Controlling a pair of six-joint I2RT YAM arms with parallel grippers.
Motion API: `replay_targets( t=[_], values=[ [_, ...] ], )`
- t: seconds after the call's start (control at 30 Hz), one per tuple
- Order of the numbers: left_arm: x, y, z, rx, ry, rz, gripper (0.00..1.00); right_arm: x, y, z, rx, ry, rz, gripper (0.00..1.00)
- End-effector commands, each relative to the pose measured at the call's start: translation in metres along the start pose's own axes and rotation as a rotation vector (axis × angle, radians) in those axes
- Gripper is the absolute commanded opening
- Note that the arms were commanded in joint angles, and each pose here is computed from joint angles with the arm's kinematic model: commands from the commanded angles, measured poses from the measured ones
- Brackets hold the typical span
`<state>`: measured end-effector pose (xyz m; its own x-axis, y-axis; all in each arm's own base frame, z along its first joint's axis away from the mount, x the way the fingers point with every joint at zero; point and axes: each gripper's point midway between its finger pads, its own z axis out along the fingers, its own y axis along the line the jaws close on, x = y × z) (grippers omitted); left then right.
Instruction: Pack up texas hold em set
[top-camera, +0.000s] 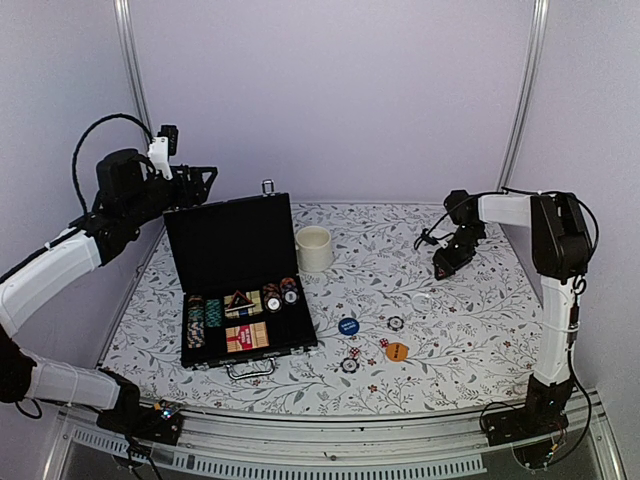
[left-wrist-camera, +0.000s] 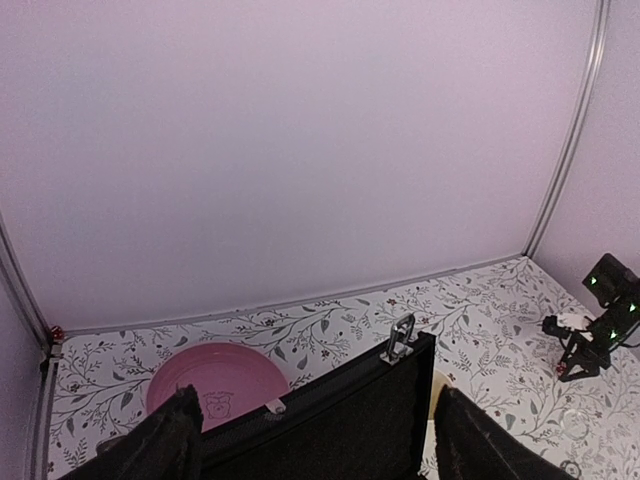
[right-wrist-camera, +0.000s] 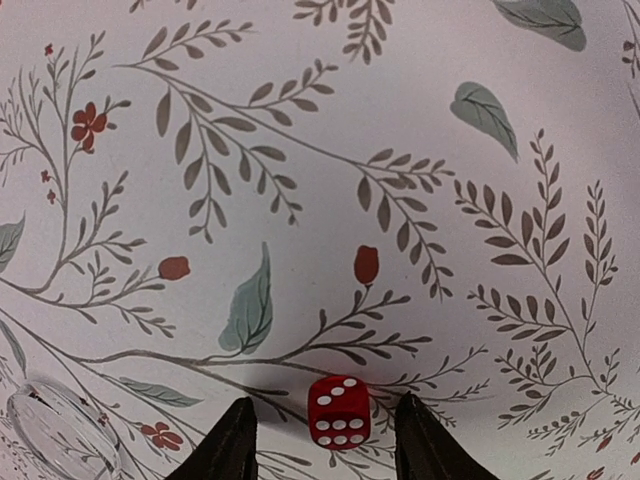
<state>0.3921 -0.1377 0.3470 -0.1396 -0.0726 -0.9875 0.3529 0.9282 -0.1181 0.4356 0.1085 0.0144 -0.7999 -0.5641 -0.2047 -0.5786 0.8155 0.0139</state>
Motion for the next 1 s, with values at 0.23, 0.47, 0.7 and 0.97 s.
replay_targets(
  t=[0.23, 0.47, 0.7, 0.97],
  values=[
    [-0.004, -0.002, 0.001, 0.009, -0.007, 0.0, 0.8, 0.0, -0.008, 0.011, -0.014, 0.005, 0.016, 0.24],
    [-0.003, -0.002, 0.002, 0.012, -0.005, -0.002, 0.8, -0.004, -0.008, 0.016, -0.019, -0.009, 0.005, 0.23],
    [-0.002, -0.002, 0.002, 0.011, -0.003, -0.002, 0.8, -0.004, -0.007, 0.02, -0.03, -0.012, -0.01, 0.21],
    [-0.002, -0.002, 0.003, 0.014, -0.002, -0.002, 0.8, 0.0, -0.005, 0.016, -0.033, -0.004, -0.002, 0.1]
  ],
)
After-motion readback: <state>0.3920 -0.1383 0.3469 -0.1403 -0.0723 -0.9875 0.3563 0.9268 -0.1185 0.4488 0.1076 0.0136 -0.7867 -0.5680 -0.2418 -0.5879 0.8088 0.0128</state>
